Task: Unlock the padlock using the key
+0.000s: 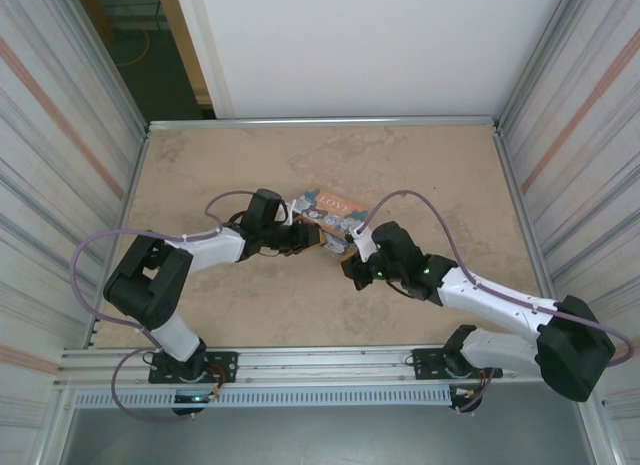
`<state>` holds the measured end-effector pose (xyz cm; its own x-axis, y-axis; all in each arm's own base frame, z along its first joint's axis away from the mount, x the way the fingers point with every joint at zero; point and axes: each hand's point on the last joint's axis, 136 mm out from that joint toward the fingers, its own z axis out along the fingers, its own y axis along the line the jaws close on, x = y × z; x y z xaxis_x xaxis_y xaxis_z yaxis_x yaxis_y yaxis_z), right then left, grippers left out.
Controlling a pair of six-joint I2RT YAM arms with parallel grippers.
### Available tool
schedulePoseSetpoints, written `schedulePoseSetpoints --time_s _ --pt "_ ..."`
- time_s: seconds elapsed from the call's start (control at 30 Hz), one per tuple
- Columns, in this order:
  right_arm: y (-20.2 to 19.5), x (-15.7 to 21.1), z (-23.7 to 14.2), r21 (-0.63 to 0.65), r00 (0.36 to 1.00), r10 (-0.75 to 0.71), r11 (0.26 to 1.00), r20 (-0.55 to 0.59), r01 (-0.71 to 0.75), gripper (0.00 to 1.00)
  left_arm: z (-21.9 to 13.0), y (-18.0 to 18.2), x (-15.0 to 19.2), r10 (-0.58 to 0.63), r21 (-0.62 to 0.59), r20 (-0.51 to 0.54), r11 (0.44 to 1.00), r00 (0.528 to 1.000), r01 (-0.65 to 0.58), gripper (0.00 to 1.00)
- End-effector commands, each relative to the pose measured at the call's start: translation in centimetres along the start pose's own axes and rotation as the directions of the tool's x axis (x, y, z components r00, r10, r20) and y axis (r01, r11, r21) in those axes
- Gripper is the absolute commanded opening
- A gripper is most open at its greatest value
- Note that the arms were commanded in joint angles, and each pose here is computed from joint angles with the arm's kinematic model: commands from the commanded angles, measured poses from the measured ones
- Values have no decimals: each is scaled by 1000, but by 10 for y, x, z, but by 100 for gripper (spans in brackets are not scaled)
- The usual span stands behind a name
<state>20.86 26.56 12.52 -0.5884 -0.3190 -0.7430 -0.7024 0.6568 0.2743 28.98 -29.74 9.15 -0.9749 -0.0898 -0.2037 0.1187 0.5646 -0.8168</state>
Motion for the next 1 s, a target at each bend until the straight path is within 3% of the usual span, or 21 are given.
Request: schedulePoseSetpoints --time_s 0.0,0.97 --pt "-4 1 4 46 999 -34 998 24 32 0 -11 -35 -5 20 82 3 996 1000 -20 14" --pt "-13 -2 39 118 997 -44 992 68 35 0 -15 -42 -1 35 83 7 996 999 -35 14"
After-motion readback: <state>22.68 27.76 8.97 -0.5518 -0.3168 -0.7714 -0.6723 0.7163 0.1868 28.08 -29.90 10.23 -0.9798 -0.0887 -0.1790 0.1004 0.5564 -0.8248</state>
